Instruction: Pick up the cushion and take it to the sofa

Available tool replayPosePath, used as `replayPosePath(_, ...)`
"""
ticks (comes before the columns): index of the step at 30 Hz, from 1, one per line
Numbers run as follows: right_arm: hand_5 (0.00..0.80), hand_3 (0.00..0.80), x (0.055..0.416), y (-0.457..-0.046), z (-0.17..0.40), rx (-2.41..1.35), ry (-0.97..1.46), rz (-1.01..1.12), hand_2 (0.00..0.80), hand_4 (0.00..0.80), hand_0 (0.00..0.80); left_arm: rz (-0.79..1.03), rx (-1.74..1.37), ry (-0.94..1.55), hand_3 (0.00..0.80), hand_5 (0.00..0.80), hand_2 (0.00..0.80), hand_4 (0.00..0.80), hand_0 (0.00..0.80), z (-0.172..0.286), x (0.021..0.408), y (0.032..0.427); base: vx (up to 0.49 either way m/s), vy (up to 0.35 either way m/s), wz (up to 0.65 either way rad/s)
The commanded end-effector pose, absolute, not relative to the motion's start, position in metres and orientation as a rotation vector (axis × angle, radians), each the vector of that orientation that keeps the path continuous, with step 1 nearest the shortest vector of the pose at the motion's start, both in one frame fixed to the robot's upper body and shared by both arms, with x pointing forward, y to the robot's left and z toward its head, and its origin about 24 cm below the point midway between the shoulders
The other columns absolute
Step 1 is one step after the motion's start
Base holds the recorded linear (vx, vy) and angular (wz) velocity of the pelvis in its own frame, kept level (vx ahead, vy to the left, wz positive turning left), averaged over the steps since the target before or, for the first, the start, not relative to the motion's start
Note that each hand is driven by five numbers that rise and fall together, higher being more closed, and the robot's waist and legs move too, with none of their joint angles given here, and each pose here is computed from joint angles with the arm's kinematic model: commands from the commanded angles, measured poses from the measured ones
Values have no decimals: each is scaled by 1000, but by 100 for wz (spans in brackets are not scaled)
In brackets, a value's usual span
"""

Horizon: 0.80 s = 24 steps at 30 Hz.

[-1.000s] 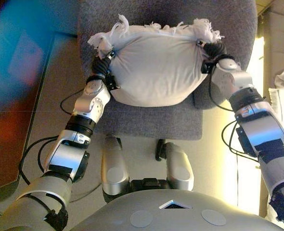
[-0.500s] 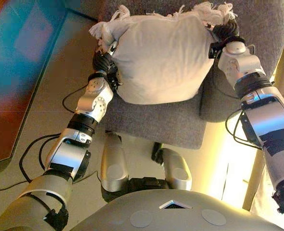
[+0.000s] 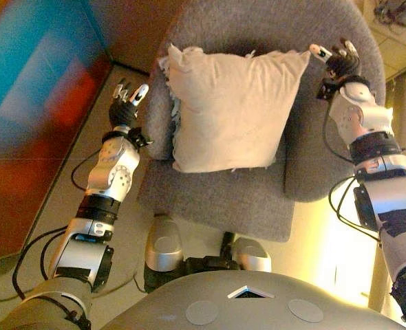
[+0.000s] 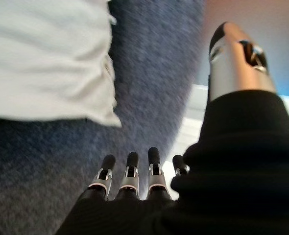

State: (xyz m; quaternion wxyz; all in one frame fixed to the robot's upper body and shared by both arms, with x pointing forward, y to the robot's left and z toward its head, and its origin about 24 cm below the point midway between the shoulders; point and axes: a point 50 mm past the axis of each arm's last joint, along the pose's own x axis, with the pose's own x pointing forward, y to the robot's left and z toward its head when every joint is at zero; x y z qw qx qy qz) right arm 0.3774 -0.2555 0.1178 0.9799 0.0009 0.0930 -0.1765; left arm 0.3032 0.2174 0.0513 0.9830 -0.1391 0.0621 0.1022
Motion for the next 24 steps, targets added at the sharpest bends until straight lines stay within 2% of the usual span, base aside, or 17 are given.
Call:
replayPosePath(1, 0, 0, 361, -293, 130, -34, 101, -438, 0, 0, 0, 156, -298, 85, 0, 0, 0, 0, 0, 46, 290, 219, -7, 38, -12)
replayPosePath(6, 0, 0, 340, -305, 114, 16, 68, -444, 0, 0, 0, 131, -312, 112, 0, 0, 0, 0, 0, 32, 275, 233, -37, 26, -7)
replayPosePath(11, 0, 0, 304, -303, 76, 81, 82, -359, 0, 0, 0, 78, -367, 135, 0, 0, 0, 0, 0, 17, 247, 239, -76, 17, 3)
replayPosePath(18, 0, 0, 269, -246, 26, 459, 83, -126, 0, 0, 0, -40, -423, 120, 0, 0, 0, 0, 0, 8, 228, 222, -106, 13, -10)
replayPosePath(24, 0, 0, 246, -205, 4, 629, 69, -62, 0, 0, 0, -119, -463, 52, 0, 0, 0, 0, 0, 11, 223, 204, -95, 6, -12)
